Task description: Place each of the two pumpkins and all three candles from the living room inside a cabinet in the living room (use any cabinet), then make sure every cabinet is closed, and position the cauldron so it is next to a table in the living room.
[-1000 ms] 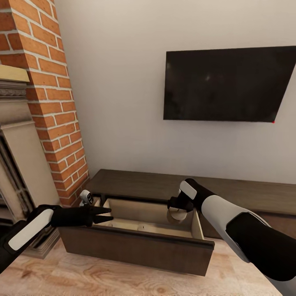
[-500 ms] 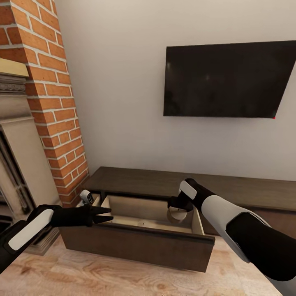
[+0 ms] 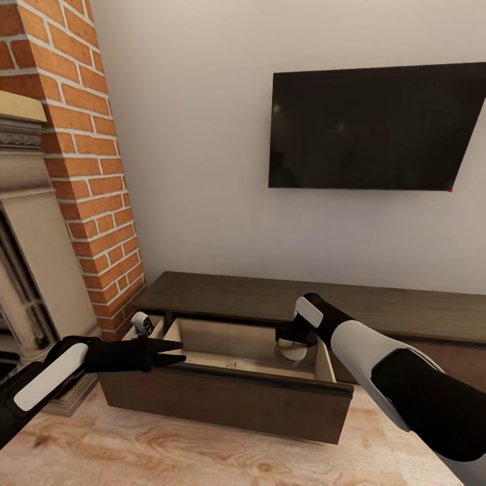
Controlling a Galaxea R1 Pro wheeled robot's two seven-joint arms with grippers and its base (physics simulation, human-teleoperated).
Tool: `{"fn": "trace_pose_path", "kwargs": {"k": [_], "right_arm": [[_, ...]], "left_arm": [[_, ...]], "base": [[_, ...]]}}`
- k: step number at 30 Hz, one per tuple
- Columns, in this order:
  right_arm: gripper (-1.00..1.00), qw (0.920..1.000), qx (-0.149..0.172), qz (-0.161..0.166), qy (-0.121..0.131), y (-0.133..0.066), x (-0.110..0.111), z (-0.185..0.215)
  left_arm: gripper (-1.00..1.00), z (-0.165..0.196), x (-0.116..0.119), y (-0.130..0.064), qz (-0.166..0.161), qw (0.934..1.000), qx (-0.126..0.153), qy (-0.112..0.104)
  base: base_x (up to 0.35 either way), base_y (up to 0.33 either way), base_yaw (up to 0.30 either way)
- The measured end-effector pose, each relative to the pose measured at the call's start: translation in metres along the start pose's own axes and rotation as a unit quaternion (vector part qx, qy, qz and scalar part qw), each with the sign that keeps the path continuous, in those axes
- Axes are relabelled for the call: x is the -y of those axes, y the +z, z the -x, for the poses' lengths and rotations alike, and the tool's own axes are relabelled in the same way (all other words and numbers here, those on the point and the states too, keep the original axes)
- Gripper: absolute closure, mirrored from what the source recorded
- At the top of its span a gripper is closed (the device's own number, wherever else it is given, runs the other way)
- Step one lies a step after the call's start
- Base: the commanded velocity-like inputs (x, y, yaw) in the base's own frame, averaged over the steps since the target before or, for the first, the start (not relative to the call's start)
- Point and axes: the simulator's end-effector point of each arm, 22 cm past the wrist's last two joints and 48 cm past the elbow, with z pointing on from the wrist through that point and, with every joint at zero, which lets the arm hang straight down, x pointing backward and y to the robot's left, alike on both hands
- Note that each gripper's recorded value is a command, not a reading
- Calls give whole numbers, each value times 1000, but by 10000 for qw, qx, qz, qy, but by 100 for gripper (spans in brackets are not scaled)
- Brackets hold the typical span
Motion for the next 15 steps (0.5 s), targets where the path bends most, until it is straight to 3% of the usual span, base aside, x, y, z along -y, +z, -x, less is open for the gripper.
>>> {"fn": "trace_pose_path", "kwargs": {"k": [15], "right_arm": [[100, 10000, 8, -16, -6, 0, 1, 0]], "left_arm": [[-100, 0, 0, 0, -4, 10000, 4, -4]], "base": [[142, -59, 0]]}}
